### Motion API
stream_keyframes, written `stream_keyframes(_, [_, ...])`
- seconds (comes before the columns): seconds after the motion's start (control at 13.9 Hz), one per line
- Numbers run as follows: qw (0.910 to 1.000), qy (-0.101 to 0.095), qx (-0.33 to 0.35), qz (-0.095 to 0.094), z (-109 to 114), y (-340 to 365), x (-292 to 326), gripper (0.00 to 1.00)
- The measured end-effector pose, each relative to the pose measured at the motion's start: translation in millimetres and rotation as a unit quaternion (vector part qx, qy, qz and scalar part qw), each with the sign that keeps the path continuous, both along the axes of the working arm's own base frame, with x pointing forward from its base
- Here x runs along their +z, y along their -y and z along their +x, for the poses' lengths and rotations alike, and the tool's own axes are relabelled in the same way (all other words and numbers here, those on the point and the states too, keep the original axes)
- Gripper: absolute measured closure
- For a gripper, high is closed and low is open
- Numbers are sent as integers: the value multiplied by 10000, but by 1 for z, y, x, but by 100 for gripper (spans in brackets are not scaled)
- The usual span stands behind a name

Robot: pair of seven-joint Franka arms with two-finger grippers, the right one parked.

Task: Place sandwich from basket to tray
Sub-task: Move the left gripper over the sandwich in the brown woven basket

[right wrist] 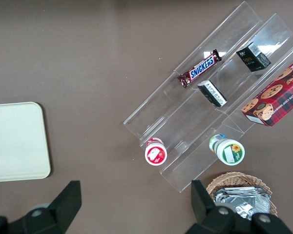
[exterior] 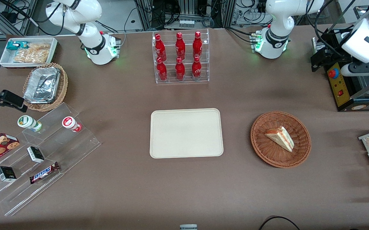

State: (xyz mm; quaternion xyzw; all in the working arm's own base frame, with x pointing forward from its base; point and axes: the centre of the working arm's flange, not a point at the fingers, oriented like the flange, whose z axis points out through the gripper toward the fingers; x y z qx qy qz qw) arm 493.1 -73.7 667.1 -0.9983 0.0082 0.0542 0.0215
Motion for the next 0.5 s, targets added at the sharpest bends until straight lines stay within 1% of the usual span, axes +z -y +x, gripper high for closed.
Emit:
stream_keyframes(0.22, [10000, -56, -1, 8, 0, 0, -5, 0])
stream_keyframes(0.36, [9998, -209, 19, 37, 2, -2, -19, 0])
stream_keyframes(0.43, [9994, -326, 46, 67, 5, -5, -32, 0])
stream_keyframes(0.5, [9991, -402, 90, 91, 11, -11, -48, 0])
